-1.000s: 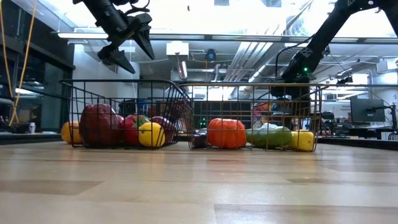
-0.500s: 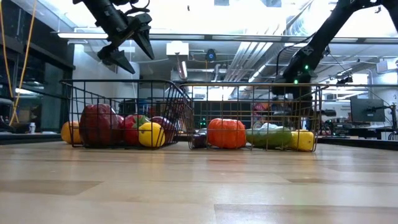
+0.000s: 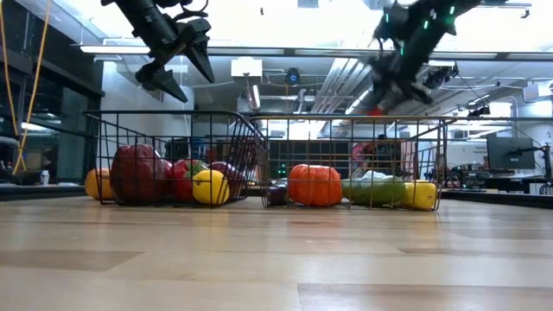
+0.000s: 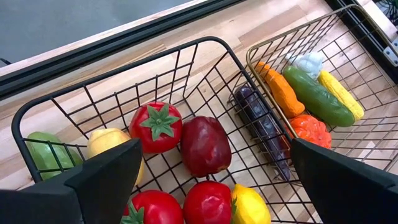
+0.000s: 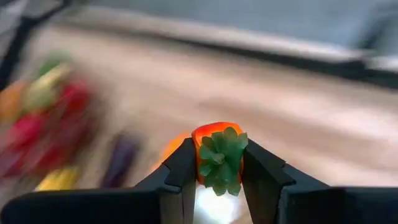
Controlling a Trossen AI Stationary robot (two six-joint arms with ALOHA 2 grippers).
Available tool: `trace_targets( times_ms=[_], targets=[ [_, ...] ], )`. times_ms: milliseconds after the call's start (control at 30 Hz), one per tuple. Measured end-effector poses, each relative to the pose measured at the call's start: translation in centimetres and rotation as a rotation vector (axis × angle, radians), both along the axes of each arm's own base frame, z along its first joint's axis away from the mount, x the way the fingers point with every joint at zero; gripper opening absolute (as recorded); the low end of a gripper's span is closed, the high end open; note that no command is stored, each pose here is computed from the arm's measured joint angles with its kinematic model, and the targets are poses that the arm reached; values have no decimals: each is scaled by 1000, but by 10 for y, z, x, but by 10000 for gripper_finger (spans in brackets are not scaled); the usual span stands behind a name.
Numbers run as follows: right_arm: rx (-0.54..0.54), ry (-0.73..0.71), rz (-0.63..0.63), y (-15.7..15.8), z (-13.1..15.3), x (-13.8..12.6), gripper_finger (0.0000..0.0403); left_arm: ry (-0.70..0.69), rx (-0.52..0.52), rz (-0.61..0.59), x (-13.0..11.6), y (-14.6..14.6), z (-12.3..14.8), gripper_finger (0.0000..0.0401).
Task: Sort produce into baskets
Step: Put the strawberry into the right wire basket, then put the potato into the right wire basket
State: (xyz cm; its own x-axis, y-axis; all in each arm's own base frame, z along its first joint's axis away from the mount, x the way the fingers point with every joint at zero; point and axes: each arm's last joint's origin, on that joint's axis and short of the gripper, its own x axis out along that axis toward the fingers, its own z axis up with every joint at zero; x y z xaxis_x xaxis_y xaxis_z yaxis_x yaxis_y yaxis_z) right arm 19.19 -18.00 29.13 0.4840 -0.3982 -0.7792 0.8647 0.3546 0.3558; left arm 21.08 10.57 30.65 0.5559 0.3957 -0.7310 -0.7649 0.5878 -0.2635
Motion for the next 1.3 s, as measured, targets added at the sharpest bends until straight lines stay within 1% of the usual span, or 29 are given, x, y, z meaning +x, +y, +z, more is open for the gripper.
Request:
trace_targets(
  times_ms=[100,200,267,367,467,600,667,767,833,900,1067,1167,1233,1300],
  targets=[
    [16,-75,212,43,12,21,92,0,0,0,0,0,0,397],
    [22,-97,357,79,15,38,92,0,0,0,0,0,0,397],
    [19,-101,424,96,16,45,92,0,0,0,0,0,0,397],
    [19,-128,481,113,17,53,93,0,0,0,0,0,0,397],
    [12,-122,508,122,17,56,93,-1,1,0,0,0,0,397],
    [-21,-104,484,123,17,56,93,-7,21,-17,1,1,1,397],
    [-29,-100,459,121,17,55,93,-13,25,-17,2,1,2,397],
    [9,-108,376,114,16,53,102,-20,20,-26,2,1,3,397],
    [47,-103,316,109,15,50,119,-33,18,-33,2,1,7,397],
    [62,-85,273,105,13,47,146,-35,37,-50,2,1,11,397],
    [81,-19,222,98,9,39,238,-38,73,-65,0,4,25,397],
    [82,1,243,98,8,38,293,-11,59,-51,-5,6,31,397],
    [63,13,280,99,8,38,318,28,30,-38,-10,5,33,397],
    [40,25,311,99,8,38,334,97,-31,-11,-18,2,33,397]
  ],
)
